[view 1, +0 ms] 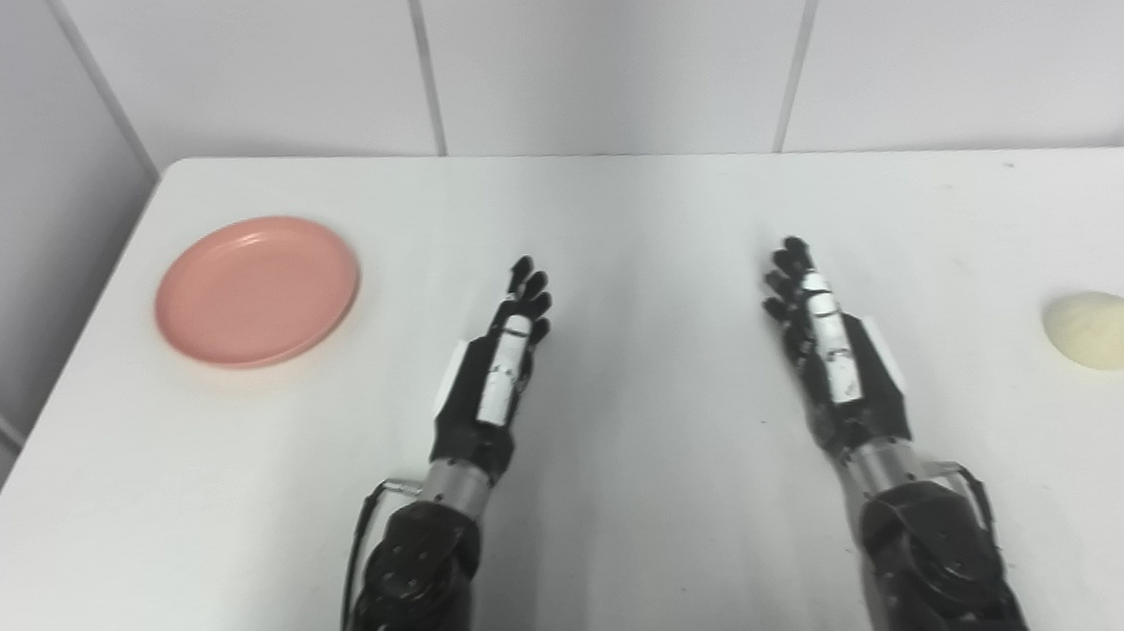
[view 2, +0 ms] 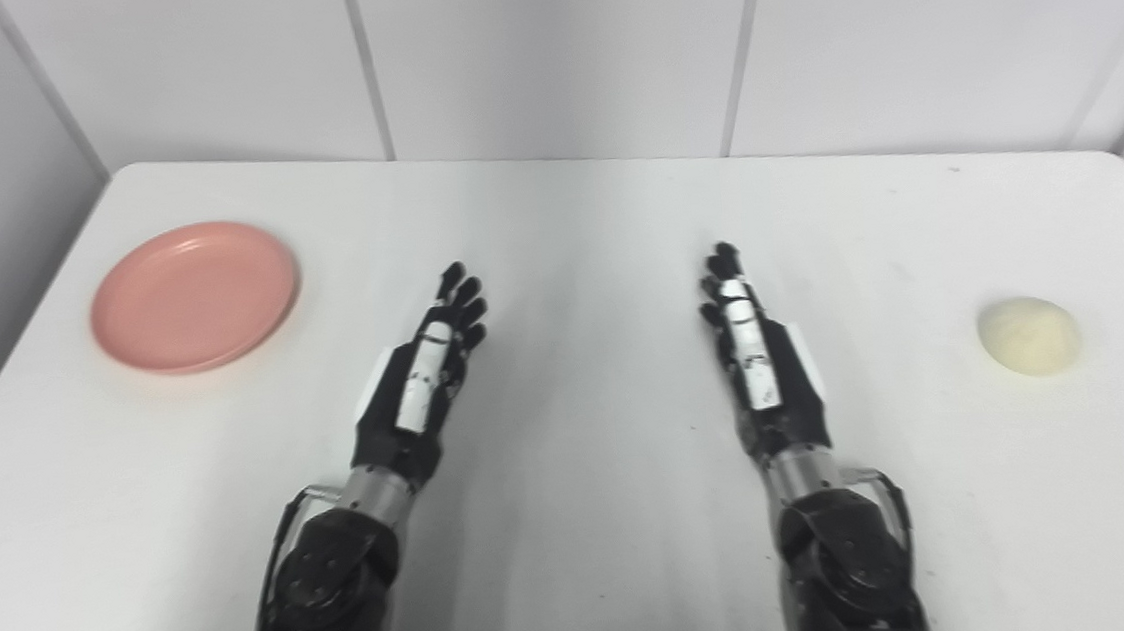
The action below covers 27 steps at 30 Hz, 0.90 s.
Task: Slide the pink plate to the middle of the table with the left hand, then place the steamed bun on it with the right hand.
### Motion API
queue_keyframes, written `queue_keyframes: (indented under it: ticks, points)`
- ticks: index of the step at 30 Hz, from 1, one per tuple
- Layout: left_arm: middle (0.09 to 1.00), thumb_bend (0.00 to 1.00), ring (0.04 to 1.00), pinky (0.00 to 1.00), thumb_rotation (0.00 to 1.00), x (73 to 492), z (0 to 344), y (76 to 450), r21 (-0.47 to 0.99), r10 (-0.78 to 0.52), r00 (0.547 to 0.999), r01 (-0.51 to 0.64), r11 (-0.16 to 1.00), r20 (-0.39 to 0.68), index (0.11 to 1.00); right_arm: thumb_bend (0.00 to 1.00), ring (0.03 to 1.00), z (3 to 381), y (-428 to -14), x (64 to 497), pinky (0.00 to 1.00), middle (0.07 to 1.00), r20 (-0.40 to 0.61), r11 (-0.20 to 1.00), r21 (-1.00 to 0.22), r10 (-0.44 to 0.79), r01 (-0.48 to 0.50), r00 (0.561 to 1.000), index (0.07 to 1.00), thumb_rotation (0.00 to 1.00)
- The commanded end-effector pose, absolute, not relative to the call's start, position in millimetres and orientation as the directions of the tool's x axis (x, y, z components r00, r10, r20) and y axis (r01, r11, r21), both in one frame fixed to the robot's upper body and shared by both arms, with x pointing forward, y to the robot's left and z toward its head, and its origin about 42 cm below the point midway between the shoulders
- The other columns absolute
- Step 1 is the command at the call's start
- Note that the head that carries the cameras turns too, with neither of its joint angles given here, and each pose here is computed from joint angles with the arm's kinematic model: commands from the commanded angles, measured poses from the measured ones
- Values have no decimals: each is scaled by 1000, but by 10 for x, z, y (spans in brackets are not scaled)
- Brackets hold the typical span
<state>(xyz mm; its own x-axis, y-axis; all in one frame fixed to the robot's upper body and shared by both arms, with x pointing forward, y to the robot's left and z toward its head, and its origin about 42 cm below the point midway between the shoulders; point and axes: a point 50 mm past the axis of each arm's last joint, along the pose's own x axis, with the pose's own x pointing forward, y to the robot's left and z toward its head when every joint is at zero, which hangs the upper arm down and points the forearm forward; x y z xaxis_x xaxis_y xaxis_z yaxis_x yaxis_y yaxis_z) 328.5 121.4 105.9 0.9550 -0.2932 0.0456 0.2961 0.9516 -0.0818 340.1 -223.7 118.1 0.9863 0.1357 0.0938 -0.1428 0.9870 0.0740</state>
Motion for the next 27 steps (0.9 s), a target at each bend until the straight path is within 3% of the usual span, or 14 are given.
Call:
queue_keyframes:
  ticks: [1,16,27]
  points:
    - [1000,314,998,1000,1000,3073,635,1232,-111,-278,956,268,957,-93,1000,167,1000,933,-2349,3246,1000,1000,36,990,81,114,-117,993,1000,1000]
    - [1000,306,992,988,1000,3082,642,1200,-109,-272,959,262,959,-83,1000,161,1000,946,-2354,3241,1000,1000,30,987,93,125,-128,992,1000,1000]
    - [1000,336,1000,1000,1000,3157,1054,1199,-104,-262,964,264,959,31,1000,170,1000,971,-2351,3222,1000,1000,27,987,95,125,-127,992,1000,1000]
